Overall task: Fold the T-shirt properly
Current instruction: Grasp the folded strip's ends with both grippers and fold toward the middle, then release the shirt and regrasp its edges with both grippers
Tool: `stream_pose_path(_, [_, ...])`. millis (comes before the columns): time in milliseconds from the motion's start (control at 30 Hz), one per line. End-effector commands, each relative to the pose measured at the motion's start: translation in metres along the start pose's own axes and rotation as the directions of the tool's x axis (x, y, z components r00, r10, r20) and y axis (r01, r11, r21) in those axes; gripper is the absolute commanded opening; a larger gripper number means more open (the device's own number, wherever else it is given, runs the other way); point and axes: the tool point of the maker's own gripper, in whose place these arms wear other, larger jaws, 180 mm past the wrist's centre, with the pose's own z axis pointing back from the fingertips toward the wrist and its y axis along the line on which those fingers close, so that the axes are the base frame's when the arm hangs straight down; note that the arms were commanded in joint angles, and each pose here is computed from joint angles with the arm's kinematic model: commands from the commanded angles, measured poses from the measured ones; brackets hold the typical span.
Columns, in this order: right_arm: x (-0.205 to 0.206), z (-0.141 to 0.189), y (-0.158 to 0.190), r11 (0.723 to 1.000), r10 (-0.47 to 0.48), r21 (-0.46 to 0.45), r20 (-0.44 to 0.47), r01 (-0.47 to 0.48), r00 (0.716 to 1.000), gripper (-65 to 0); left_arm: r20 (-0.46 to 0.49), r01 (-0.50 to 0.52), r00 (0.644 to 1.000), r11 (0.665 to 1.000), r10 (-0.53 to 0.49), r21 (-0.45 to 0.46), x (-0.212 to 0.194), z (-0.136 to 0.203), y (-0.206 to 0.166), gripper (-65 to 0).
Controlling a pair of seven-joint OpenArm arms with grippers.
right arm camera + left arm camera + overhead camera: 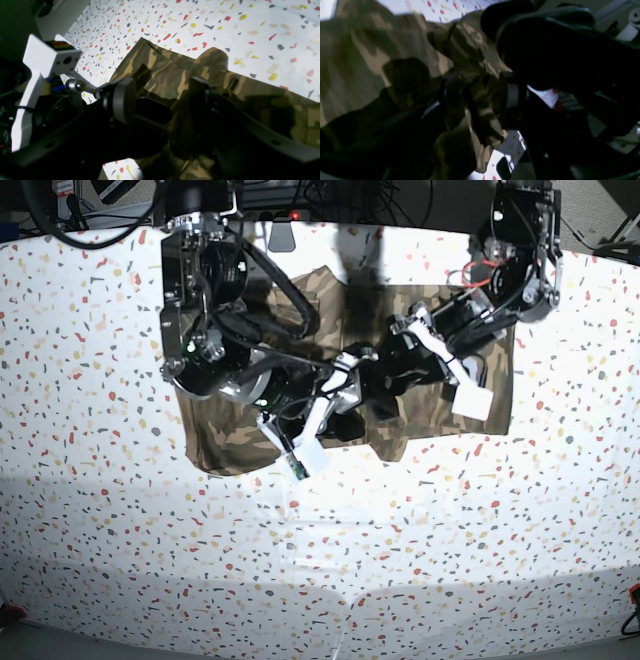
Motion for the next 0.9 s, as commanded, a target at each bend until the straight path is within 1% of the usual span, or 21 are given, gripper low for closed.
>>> stream_pose_path(0, [0.011, 0.001, 0.003, 1.0, 0.027, 0.009, 0.018, -0.027, 0.999, -31.4, 0.086, 0.019, 0.996, 0.999, -0.015, -0.047, 0.025, -0.002, -0.011, -39.5])
stream_pose_path(167, [0.013, 0.008, -0.014, 0.999, 0.03, -0.03, -0.011, -0.03, 0.999, -31.4, 0.042, 0.091, 0.995, 0.996, -0.092, 0.02, 0.025, -0.002, 0.003, -39.5])
stream_pose_path(233, [0.016, 0.017, -0.026, 0.998, -0.022, -0.059, 0.001, 0.022, 1.0, -31.4, 0.044, 0.098, 0.994, 0.994, -0.1, 0.046, 0.027, 0.002, 0.009, -39.5])
stream_pose_path(333, [0.007, 0.035, -0.04, 0.996, -0.072, -0.057, -0.041, 0.069, 0.997, -31.4, 0.07, 0.106, 0.991, 0.989, -0.113, 0.101, 0.036, 0.013, 0.023, -39.5])
stream_pose_path(400, [0.0, 0.051, -0.054, 0.992, -0.098, -0.081, -0.057, 0.093, 0.994, -31.4, 0.102, 0.101, 0.988, 0.985, -0.116, 0.14, 0.045, 0.023, 0.033, -39.5])
stream_pose_path(467, [-0.006, 0.069, -0.073, 0.986, -0.112, -0.132, -0.064, 0.103, 0.992, -31.4, 0.116, 0.096, 0.986, 0.979, -0.118, 0.181, 0.051, 0.035, 0.043, -39.5])
stream_pose_path(567, [-0.014, 0.097, -0.102, 0.97, -0.118, -0.222, -0.082, 0.097, 0.99, -31.4, 0.07, 0.119, 0.987, 0.958, -0.141, 0.26, 0.046, 0.046, 0.061, -39.5])
stream_pose_path(633, [-0.023, 0.114, -0.118, 0.959, -0.126, -0.27, -0.109, 0.092, 0.986, -31.4, 0.046, 0.125, 0.988, 0.949, -0.144, 0.288, 0.038, 0.05, 0.066, -39.5])
stream_pose_path(733, [-0.04, 0.13, -0.136, 0.946, -0.153, -0.309, -0.164, 0.097, 0.975, -31.4, 0.061, 0.119, 0.988, 0.944, -0.145, 0.309, 0.031, 0.056, 0.069, -39.6])
stream_pose_path(800, [-0.051, 0.136, -0.144, 0.941, -0.185, -0.317, -0.177, 0.122, 0.967, -31.4, 0.078, 0.131, 0.983, 0.934, -0.165, 0.334, 0.031, 0.059, 0.072, -39.6])
stream_pose_path(867, [-0.065, 0.141, -0.155, 0.931, -0.234, -0.327, -0.194, 0.162, 0.953, -31.4, 0.067, 0.143, 0.982, 0.925, -0.177, 0.351, 0.028, 0.061, 0.074, -39.6])
